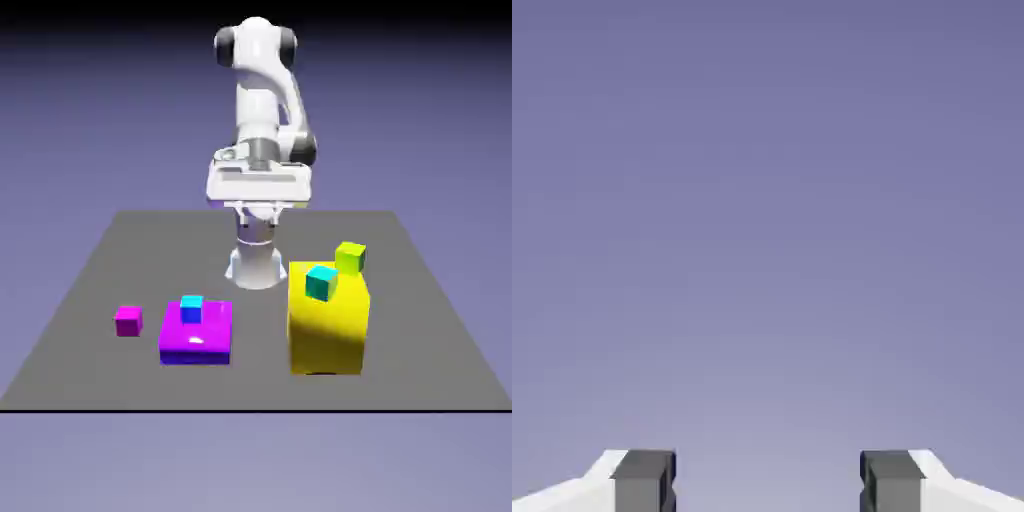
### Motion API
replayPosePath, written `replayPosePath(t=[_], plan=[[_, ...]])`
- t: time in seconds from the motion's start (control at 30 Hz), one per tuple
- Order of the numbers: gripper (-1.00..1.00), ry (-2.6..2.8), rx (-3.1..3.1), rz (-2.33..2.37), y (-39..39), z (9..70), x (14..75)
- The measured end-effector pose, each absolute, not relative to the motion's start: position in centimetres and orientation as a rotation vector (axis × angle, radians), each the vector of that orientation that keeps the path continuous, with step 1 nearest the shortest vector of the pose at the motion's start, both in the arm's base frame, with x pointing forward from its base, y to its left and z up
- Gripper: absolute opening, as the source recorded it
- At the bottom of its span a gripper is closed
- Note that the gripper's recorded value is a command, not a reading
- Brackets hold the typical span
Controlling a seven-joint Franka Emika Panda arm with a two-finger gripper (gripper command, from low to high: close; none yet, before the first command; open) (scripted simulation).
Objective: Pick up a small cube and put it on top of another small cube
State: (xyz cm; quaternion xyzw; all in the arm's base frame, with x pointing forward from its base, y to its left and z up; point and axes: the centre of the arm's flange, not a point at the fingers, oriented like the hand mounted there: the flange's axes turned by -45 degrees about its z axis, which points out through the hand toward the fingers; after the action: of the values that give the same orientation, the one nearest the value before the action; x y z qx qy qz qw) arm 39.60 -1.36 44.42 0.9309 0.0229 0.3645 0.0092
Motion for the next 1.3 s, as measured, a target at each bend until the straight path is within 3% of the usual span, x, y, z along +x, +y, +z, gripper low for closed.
replayPosePath(t=[0.33,0.7,1.03,1.07,1.3], plan=[[0.0,0.019,3.065,0.506,-16.8,31.2,39.6],[0.0,-0.021,3.138,-0.143,-32.3,20.0,28.3],[0.0,-0.02,3.137,-0.15,-32.6,13.4,27.7],[-1.0,-0.022,3.139,-0.151,-32.5,12.9,27.6],[-1.0,-0.017,3.132,-0.149,-32.7,17.3,28.2]])
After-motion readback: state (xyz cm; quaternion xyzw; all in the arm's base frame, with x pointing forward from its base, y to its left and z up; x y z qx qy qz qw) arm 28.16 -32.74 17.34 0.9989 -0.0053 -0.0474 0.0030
